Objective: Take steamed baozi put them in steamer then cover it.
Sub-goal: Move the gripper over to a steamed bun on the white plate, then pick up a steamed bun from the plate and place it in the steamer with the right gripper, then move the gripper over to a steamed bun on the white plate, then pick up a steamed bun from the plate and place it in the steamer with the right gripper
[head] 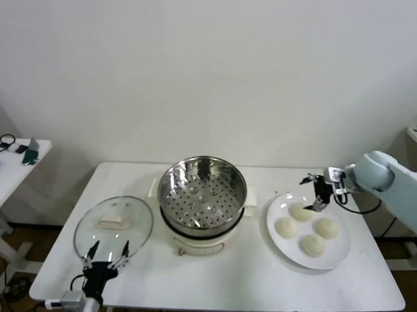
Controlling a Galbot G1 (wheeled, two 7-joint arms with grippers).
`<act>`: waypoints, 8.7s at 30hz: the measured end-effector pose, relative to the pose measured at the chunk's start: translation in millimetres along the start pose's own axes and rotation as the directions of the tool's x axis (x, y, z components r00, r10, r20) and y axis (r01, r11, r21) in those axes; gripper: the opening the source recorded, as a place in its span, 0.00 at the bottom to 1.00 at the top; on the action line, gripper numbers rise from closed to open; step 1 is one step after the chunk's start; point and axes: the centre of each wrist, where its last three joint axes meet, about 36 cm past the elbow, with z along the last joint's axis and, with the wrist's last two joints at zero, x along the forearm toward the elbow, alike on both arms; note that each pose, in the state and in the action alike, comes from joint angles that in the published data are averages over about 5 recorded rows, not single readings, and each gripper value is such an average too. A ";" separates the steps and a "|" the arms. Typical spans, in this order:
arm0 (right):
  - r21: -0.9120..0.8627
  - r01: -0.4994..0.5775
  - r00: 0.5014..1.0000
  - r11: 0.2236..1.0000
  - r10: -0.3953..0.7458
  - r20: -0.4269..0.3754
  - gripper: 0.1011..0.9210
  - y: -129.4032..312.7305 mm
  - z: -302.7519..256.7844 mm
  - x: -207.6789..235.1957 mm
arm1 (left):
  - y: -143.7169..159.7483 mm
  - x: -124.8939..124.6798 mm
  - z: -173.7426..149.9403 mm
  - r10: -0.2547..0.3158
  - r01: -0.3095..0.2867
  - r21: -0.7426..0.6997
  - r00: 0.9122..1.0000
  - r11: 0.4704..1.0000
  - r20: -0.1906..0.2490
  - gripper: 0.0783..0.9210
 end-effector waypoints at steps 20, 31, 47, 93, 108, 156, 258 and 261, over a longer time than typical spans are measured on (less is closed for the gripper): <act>-0.015 0.086 0.988 0.996 -0.088 -0.128 0.88 -28.7 2.6 -79.0 | 1.2 4.8 3.2 -0.001 0.001 0.012 1.000 1.000 0.002 0.88; -0.061 0.073 0.991 0.995 -0.079 -0.112 0.85 -32.6 -0.5 -97.2 | 4.1 3.5 3.7 -0.001 0.001 0.014 1.000 1.000 0.003 0.88; -0.064 0.077 0.992 0.995 -0.083 -0.095 0.62 -38.1 -4.9 -85.9 | 2.4 2.9 6.4 -0.005 0.005 0.023 1.000 1.000 -0.002 0.88; 0.988 -0.052 0.999 0.143 -0.006 0.054 0.62 -65.3 -351.5 24.5 | 6.0 4.1 2.6 -0.026 0.026 0.012 0.999 1.000 0.026 0.88; 0.991 -0.073 0.997 0.108 0.012 0.073 0.62 -81.2 -364.8 -26.8 | 5.9 4.3 5.8 -0.027 0.027 0.010 0.999 1.000 0.026 0.88; 0.143 0.053 0.998 0.988 -0.045 -0.053 0.88 -19.8 -102.8 103.8 | 3.9 0.8 0.1 -0.016 0.015 0.017 0.999 1.000 0.049 0.88; 0.250 0.021 0.995 0.968 -0.044 0.085 0.57 -44.4 -384.4 64.8 | -3.2 9.0 -4.5 -0.016 0.014 0.028 0.998 0.999 0.065 0.88; 0.272 0.020 0.997 0.962 -0.040 0.068 0.57 -40.8 -397.8 46.8 | -3.9 10.1 -4.3 -0.015 0.014 0.029 0.998 0.999 0.064 0.88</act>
